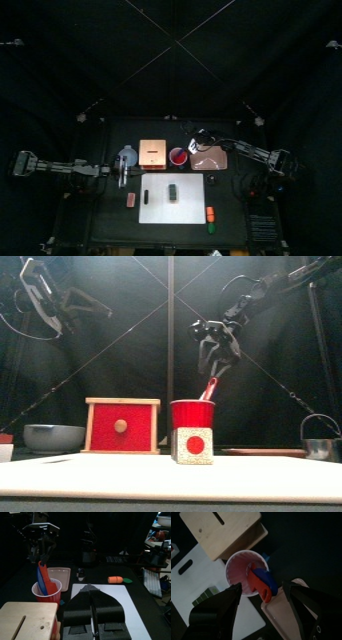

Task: Cut the sushi into 4 pieces with the knife
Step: Pick up the knife at its handle with right hand

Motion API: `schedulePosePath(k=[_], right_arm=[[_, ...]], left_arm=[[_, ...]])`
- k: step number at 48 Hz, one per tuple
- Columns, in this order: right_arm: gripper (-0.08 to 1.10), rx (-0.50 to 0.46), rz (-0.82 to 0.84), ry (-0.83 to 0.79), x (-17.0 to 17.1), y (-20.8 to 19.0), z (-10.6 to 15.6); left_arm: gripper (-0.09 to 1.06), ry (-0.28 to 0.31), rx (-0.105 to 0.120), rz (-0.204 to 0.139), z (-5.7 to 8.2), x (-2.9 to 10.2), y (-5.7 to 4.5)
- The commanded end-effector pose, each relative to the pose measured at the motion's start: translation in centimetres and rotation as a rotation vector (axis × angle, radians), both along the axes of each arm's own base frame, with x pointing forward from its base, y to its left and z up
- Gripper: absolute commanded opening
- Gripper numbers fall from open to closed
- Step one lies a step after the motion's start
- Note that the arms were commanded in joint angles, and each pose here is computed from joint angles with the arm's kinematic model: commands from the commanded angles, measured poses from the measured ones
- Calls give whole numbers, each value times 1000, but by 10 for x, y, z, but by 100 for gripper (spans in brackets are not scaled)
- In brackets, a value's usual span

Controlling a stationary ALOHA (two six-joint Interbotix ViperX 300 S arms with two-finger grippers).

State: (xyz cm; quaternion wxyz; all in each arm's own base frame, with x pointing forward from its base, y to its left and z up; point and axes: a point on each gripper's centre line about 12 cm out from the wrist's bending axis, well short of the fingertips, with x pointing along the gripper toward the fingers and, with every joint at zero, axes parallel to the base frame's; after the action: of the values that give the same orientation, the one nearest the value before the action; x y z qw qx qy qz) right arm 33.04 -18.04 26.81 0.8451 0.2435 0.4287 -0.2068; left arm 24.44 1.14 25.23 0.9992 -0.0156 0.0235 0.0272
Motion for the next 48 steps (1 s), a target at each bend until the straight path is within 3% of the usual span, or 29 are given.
schedulePosePath(k=[1, 36, 48], right_arm=[[95, -7, 8, -32, 2, 3, 16], [95, 70, 45, 40, 13, 15, -1], [95, 72, 53, 43, 21, 11, 6]], left_arm=[[0, -18, -2, 6, 5, 2, 1], [0, -13, -13, 25, 2, 1, 5], [0, -4, -13, 34, -1, -1, 7]])
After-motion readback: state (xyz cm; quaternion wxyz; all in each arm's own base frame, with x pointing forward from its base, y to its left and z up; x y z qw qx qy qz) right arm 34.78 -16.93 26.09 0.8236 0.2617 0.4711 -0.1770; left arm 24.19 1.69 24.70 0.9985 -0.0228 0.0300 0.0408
